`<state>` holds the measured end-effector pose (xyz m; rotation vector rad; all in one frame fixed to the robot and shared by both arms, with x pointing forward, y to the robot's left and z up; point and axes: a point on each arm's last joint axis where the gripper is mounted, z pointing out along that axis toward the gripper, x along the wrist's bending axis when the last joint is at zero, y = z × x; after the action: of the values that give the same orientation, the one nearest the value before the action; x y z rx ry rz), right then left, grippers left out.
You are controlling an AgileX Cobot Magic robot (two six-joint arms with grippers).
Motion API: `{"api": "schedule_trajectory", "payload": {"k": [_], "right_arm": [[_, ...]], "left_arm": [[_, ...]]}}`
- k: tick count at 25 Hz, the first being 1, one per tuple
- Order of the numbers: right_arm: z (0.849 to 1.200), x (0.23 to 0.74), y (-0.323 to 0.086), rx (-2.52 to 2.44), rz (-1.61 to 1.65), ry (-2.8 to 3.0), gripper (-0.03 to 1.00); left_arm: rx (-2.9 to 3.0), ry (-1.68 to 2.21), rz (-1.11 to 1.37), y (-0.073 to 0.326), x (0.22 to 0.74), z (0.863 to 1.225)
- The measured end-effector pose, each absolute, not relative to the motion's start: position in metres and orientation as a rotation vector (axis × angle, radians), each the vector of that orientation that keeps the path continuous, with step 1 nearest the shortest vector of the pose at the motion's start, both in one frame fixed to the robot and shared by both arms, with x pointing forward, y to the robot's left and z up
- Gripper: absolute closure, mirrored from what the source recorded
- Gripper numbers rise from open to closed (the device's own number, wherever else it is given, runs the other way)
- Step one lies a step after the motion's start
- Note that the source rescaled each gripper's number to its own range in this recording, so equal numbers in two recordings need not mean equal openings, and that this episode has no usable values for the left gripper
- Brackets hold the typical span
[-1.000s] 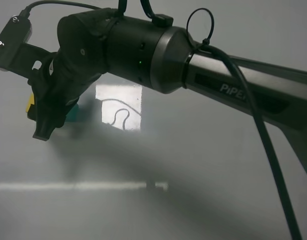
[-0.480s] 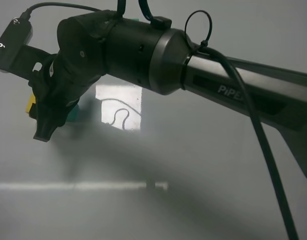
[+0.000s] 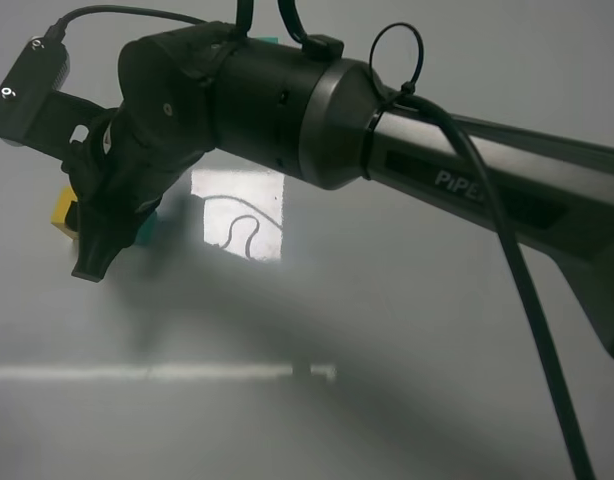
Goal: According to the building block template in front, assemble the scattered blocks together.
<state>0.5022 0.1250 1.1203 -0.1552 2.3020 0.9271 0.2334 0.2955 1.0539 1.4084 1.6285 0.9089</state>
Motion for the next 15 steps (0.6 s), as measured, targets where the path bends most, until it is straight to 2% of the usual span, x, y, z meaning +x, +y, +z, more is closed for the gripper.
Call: {"api": "schedule_trajectory", "payload": {"k": [7, 15], "right_arm": [[1.129, 0.499, 0.117, -0.143, 0.89, 2.322, 0.96], [1.194, 0.485, 0.076, -0.132, 0.879, 2.198, 0.96]], "left_arm": [[1.408, 1.629, 0.909, 0.295, 0.233, 1.054], [1.408, 1.629, 0.909, 0.295, 0.233, 1.054]]}}
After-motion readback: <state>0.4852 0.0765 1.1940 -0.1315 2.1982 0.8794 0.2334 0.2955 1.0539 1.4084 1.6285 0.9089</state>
